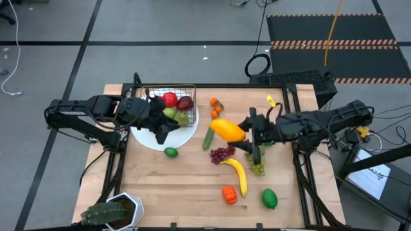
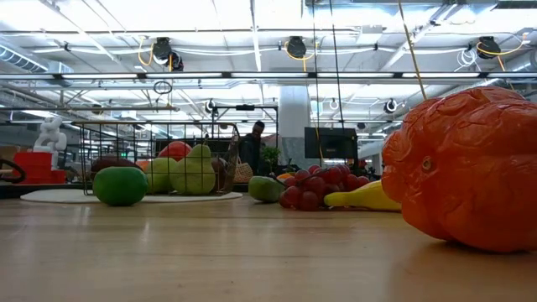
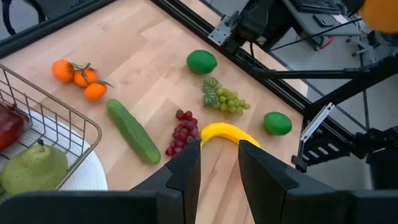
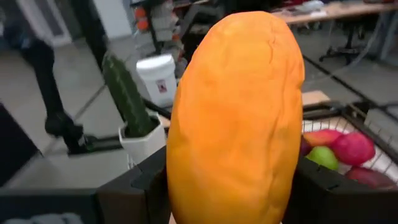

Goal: Build produce basket
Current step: Put the mango into the wired basket

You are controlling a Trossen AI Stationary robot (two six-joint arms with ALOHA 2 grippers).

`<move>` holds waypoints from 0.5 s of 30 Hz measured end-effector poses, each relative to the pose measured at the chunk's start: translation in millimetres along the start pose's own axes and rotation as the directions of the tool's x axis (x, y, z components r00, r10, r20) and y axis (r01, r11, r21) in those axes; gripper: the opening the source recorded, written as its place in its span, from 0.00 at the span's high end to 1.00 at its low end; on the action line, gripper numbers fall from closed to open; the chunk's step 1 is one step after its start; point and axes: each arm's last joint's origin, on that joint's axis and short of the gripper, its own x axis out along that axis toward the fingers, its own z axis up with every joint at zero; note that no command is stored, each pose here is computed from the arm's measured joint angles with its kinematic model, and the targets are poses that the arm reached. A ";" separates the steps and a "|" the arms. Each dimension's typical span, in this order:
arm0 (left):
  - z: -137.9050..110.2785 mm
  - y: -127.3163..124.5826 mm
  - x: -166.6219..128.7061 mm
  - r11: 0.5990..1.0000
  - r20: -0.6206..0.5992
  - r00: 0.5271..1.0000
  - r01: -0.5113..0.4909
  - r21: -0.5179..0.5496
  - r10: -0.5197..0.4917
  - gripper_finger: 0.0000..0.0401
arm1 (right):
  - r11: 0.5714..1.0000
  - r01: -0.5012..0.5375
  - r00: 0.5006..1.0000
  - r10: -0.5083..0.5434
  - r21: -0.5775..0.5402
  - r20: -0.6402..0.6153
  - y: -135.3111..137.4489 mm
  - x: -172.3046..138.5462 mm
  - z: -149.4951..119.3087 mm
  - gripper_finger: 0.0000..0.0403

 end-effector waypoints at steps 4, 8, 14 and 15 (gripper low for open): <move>0.0 0.0 0.0 1.000 0.000 1.000 0.000 0.008 0.000 0.73 | 0.990 -0.018 1.000 0.016 -0.143 -0.011 5.0 1.1 -2.5 0.48; 0.4 -0.2 0.0 1.000 0.003 1.000 0.002 0.010 -0.002 0.73 | 0.985 -0.001 1.000 0.000 -0.170 -0.002 3.3 -0.4 -1.2 0.48; 0.8 0.2 0.0 0.999 0.016 1.000 -0.012 0.036 0.011 0.73 | 0.996 0.092 0.995 -0.092 0.011 0.048 -8.8 -8.8 6.7 0.48; 1.1 0.6 0.0 0.999 0.026 0.999 -0.024 0.040 0.023 0.73 | 0.992 0.103 0.992 -0.108 0.076 0.060 -11.1 -11.9 8.8 0.48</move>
